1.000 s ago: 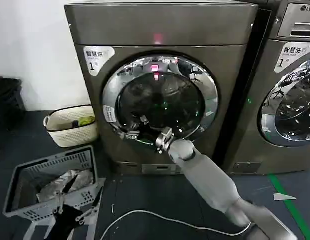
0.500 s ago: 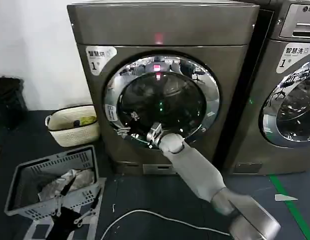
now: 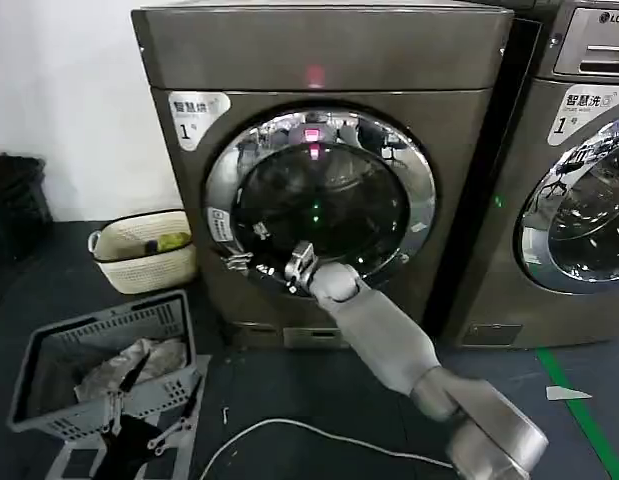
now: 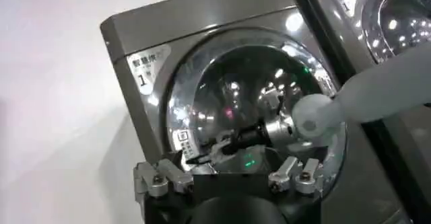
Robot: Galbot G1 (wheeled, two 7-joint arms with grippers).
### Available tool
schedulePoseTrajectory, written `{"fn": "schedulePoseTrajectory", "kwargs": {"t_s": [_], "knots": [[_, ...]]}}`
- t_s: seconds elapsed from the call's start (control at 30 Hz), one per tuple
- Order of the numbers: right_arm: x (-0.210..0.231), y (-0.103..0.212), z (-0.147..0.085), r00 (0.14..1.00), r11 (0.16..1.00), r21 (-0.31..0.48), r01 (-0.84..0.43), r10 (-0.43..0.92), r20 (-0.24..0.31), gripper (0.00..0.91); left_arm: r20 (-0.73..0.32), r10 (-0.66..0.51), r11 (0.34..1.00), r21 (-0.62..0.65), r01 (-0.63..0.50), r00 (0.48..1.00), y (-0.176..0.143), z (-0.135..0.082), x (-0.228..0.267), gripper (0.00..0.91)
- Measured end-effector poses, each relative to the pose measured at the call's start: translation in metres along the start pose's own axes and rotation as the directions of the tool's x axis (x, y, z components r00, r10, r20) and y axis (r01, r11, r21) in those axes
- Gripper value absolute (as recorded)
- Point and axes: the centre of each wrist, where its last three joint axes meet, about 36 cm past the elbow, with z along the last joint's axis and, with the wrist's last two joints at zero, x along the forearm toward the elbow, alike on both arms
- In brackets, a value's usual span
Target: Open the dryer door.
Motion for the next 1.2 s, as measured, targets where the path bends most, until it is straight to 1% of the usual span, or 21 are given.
{"fn": "schedulePoseTrajectory", "kwargs": {"t_s": [0.1, 0.43, 0.63, 0.8, 0.87, 0.97, 1.03, 1.2], "knots": [[0.000, -0.003, 0.001, 1.000, 1.000, -0.003, 0.026, -0.026, -0.004, 0.907, 0.001, -0.002, 1.000, -0.001, 0.002, 1.000, -0.001, -0.002, 0.000, 0.907], [0.002, -0.010, 0.002, 0.989, 0.989, 0.014, 0.147, -0.147, 0.008, 0.907, 0.003, -0.010, 1.000, 0.002, 0.010, 1.000, -0.002, -0.003, 0.000, 0.907], [0.009, -0.004, 0.005, 0.970, 0.972, 0.007, 0.235, -0.235, 0.060, 0.907, 0.001, -0.016, 1.000, -0.002, 0.016, 1.000, 0.000, -0.001, -0.001, 0.907], [0.017, 0.002, 0.007, 0.941, 0.946, 0.013, 0.324, -0.324, 0.096, 0.907, -0.001, -0.026, 1.000, -0.006, 0.026, 1.000, 0.005, 0.001, 0.000, 0.907], [0.022, 0.003, 0.007, 0.925, 0.932, 0.009, 0.362, -0.361, 0.118, 0.907, -0.006, -0.029, 1.000, -0.011, 0.029, 1.000, 0.008, 0.003, 0.000, 0.907], [0.029, 0.005, 0.007, 0.898, 0.908, 0.006, 0.419, -0.415, 0.147, 0.907, -0.024, -0.027, 0.999, -0.048, 0.025, 0.999, 0.018, 0.008, 0.005, 0.907], [0.036, 0.007, 0.006, 0.881, 0.892, 0.003, 0.451, -0.446, 0.161, 0.907, -0.029, -0.046, 0.998, -0.045, 0.045, 0.999, 0.028, 0.011, 0.006, 0.907], [0.052, 0.016, -0.003, 0.854, 0.869, -0.002, 0.496, -0.487, 0.186, 0.907, -0.032, -0.102, 0.994, -0.042, 0.100, 0.994, 0.065, 0.012, 0.007, 0.907]]}}
